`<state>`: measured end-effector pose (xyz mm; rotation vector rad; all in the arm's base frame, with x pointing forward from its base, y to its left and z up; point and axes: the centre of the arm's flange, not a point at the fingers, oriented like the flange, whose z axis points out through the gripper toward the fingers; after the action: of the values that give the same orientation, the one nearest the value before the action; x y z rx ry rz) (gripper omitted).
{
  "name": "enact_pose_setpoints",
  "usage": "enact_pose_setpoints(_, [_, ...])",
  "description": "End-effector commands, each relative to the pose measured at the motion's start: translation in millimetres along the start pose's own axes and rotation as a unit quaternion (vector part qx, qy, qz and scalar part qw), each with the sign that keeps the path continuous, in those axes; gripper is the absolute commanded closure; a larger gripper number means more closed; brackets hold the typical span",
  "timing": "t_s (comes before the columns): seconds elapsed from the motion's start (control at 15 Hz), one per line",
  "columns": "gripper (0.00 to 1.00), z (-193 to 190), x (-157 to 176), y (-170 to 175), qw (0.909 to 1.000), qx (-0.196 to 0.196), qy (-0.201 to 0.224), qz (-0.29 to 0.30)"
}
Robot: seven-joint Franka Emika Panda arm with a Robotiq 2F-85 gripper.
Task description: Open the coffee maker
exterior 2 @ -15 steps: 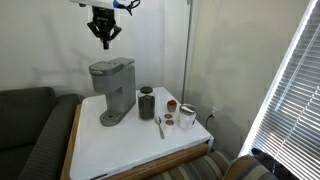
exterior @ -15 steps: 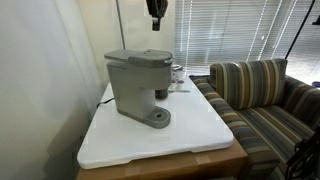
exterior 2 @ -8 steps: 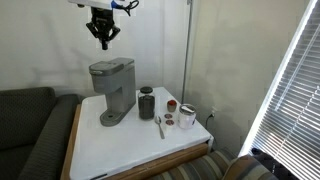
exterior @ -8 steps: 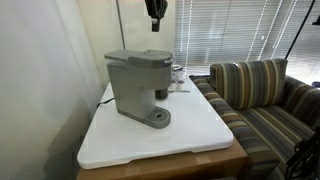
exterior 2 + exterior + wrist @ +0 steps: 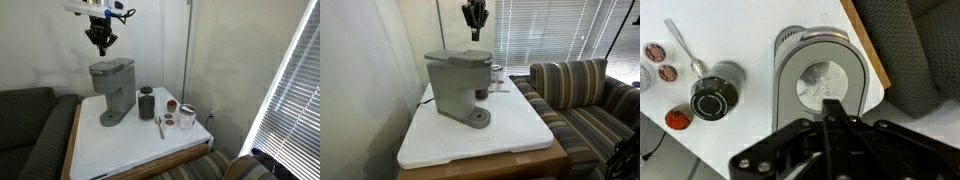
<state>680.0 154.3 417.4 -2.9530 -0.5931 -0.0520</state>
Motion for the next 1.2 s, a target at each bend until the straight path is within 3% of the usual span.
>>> enact_pose_setpoints(0.0, [1.00,25.0,1.4,10.8,0.9997,0.005,0.007,0.022])
enact_pose_setpoints(0.4, [1.00,61.5,13.2,15.1,0.9993,0.016,-0.008,0.031])
enact_pose_setpoints(0.53, [1.00,69.1,18.0,18.7,0.9978,0.006,-0.016,0.064])
enact_pose_setpoints(0.8, [1.00,87.0,38.2,25.5,0.9869,-0.013,-0.045,0.154])
enact_pose_setpoints(1.13, [1.00,104.1,68.1,27.7,0.9741,-0.024,-0.094,0.204])
